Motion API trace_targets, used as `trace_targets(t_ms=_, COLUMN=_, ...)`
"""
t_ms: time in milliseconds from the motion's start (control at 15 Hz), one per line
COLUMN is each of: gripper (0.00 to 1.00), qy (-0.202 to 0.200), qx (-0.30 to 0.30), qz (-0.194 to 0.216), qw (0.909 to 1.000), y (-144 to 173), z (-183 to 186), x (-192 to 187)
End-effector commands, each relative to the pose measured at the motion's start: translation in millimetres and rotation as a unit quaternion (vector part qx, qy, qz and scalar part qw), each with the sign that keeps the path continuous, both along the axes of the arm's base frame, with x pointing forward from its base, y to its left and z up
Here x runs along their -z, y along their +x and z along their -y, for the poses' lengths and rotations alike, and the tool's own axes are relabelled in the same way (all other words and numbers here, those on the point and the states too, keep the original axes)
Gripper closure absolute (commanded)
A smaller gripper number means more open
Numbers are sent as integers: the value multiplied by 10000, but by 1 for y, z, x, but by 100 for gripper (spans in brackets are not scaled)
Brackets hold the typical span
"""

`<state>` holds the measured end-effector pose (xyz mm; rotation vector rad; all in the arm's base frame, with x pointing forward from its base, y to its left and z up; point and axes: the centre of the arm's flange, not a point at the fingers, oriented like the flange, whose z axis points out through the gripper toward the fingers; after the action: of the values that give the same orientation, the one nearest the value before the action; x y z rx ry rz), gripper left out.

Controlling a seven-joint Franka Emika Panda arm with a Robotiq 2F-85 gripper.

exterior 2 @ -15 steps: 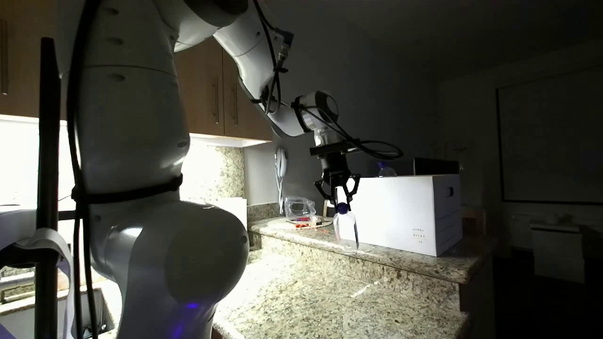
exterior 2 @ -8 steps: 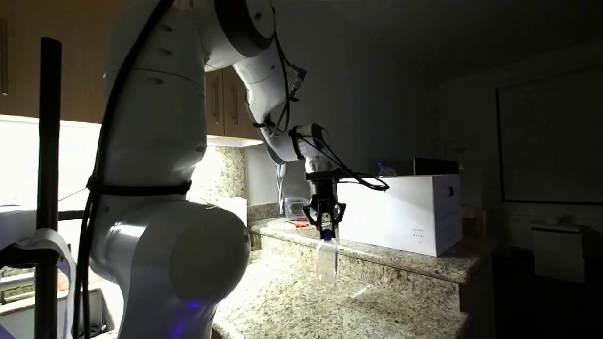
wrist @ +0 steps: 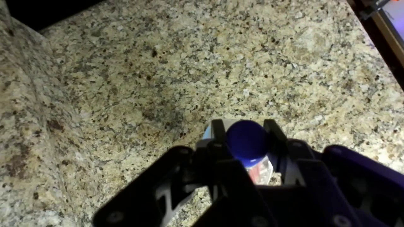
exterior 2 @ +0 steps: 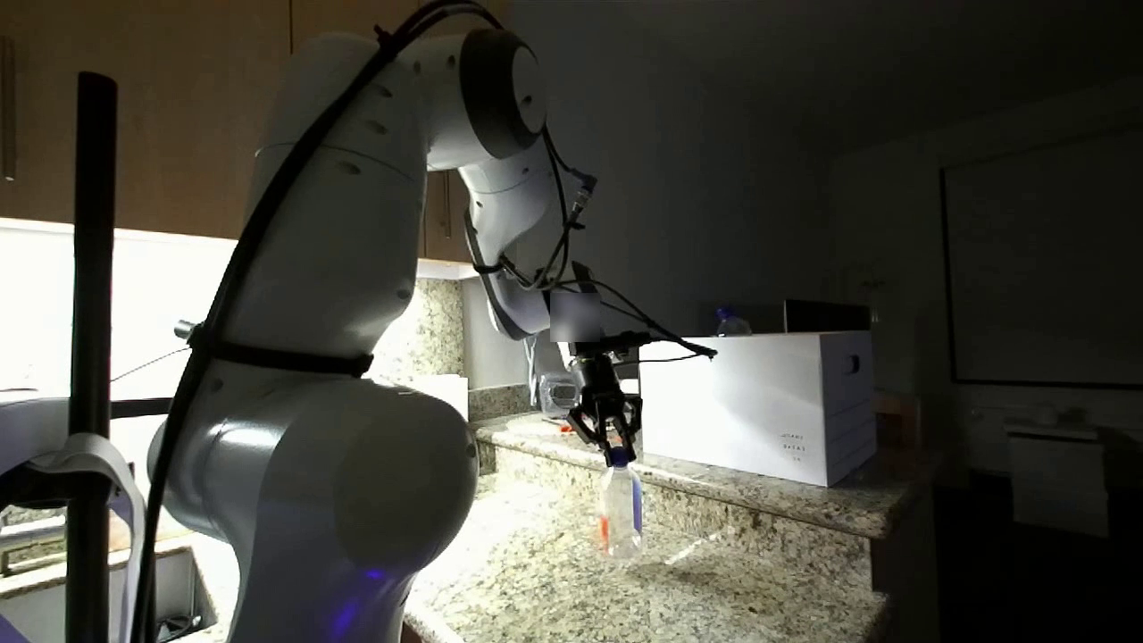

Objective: Pick up the bottles from the box and put them on the counter

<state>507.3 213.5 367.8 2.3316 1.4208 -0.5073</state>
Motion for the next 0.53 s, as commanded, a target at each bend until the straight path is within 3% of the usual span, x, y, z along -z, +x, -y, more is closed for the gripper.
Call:
trace_targets(t_ms=0, gripper=86, qy=-483, qx=-558, qz=-23, qw=9973, y=11, z=-17, x=-1)
trace_targets(t_ms=467, gripper=86, qy=-1106, qx=-1008, qz=-99, qw=9887, y=17, z=-27, x=15)
